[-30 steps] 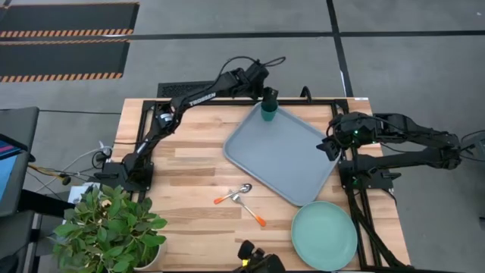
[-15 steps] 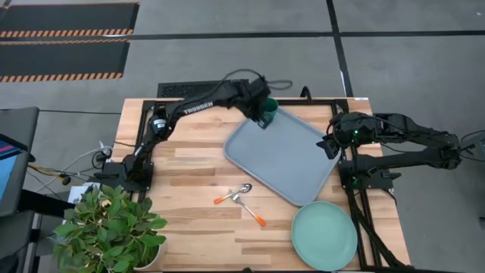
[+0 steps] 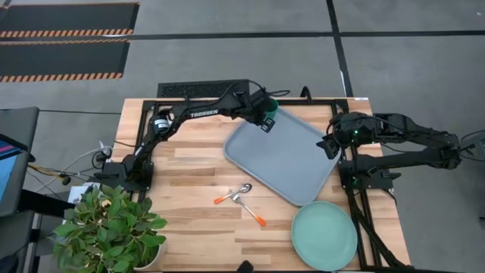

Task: Pick and place plate/cup/fork/spoon on tray
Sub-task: Put the blue cup to the top left of the blue tray, then put the orange fork to the right of the blue tray

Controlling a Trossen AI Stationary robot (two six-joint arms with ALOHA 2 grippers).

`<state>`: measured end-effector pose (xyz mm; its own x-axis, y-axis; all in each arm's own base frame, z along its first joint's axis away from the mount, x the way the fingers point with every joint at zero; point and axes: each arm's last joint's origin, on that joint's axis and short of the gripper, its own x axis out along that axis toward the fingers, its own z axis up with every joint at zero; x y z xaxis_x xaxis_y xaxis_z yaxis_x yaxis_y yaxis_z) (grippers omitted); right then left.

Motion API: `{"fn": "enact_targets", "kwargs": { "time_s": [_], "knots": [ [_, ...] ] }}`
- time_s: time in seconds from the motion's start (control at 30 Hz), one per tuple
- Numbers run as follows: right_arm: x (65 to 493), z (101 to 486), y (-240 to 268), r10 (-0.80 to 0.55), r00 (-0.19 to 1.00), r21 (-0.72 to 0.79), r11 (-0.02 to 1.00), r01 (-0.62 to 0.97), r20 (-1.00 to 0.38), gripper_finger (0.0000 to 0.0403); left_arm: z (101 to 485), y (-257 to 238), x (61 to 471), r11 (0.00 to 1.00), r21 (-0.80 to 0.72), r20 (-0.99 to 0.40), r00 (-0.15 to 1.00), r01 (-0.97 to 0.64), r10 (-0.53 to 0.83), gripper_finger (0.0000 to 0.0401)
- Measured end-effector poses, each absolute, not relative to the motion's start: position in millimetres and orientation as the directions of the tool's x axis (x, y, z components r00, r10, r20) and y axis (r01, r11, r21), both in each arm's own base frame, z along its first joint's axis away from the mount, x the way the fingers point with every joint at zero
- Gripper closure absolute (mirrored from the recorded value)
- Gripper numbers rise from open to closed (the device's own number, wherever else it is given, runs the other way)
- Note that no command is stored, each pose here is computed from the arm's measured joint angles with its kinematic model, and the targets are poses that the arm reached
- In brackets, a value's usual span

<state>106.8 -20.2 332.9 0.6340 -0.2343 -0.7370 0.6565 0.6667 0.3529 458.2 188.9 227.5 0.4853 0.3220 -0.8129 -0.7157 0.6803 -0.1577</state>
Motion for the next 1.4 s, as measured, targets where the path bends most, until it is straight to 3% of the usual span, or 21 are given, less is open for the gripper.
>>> {"fn": "enact_targets", "kwargs": {
  "time_s": [0.5,0.77,0.97,1.23,1.4],
  "knots": [
    [114.0,330.0,-21.3,-0.23,0.611,0.335,0.666,0.666,-0.757,0.0171,230.6,217.4,451.8,0.618,-0.192,-0.766,0.51,-0.762,0.391,0.0401],
    [114.8,329.3,-21.4,-0.228,0.606,0.318,0.683,0.657,-0.762,0.0171,250.7,189.1,457.0,0.716,-0.29,-0.755,0.611,-0.635,0.237,0.0401],
    [114.8,329.3,-21.4,-0.228,0.606,0.317,0.684,0.657,-0.763,0.0171,233.3,140.9,459.6,0.751,-0.243,-0.872,0.478,-0.614,0.108,0.0401],
    [115.0,329.2,-21.4,-0.226,0.605,0.302,0.703,0.644,-0.763,0.0171,252.6,39.4,440.1,0.899,-0.126,-0.967,0.255,-0.419,-0.017,0.0401],
    [114.9,329.2,-21.3,-0.226,0.605,0.301,0.705,0.642,-0.763,0.0171,256.9,-6.6,433.0,0.916,-0.117,-0.98,0.197,-0.385,-0.042,0.0401]
  ]
}}
